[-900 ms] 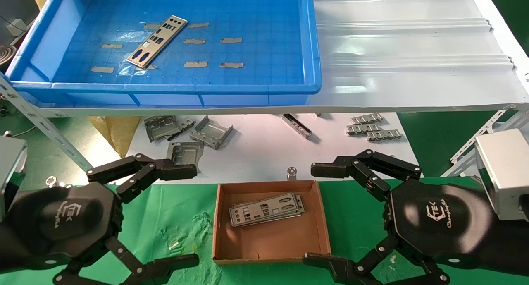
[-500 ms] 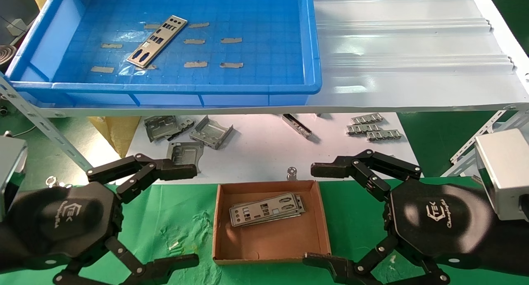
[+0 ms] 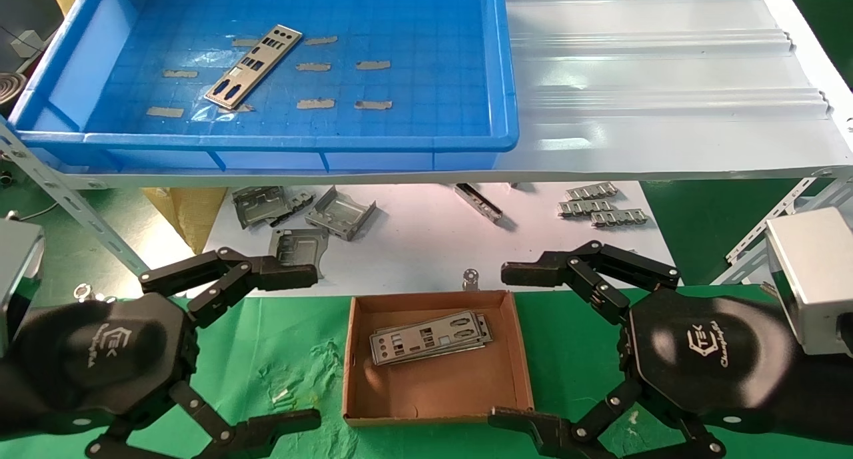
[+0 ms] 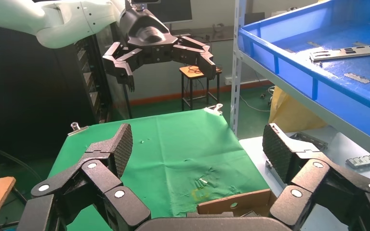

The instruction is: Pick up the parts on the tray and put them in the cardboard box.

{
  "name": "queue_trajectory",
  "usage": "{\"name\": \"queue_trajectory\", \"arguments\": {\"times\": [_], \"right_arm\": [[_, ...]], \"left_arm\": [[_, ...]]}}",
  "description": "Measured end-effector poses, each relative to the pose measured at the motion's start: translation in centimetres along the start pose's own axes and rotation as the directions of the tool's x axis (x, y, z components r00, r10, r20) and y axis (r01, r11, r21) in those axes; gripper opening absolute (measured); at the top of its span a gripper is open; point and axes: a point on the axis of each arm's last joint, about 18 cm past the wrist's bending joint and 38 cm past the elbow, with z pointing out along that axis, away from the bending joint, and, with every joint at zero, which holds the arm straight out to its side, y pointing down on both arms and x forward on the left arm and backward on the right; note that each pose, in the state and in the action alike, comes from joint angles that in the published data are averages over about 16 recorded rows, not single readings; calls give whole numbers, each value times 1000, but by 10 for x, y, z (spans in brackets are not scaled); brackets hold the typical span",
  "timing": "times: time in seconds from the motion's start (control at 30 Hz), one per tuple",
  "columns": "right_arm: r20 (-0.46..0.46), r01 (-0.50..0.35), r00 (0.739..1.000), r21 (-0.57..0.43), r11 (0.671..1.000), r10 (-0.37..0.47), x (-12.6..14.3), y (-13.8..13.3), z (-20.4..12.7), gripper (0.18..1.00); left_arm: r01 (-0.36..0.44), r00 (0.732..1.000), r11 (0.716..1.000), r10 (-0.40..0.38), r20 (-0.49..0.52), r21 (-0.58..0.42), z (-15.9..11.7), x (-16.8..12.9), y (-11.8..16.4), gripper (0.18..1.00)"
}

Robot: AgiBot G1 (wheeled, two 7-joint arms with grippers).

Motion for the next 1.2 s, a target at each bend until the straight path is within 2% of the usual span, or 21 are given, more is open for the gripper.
{"name": "queue_trajectory", "arguments": {"times": [1.2], "right_arm": [[0, 0, 1000, 0, 1000, 0, 0, 0, 0, 984]], "left_arm": [[0, 1000, 1000, 0, 0, 0, 0, 0, 0, 1001]]}}
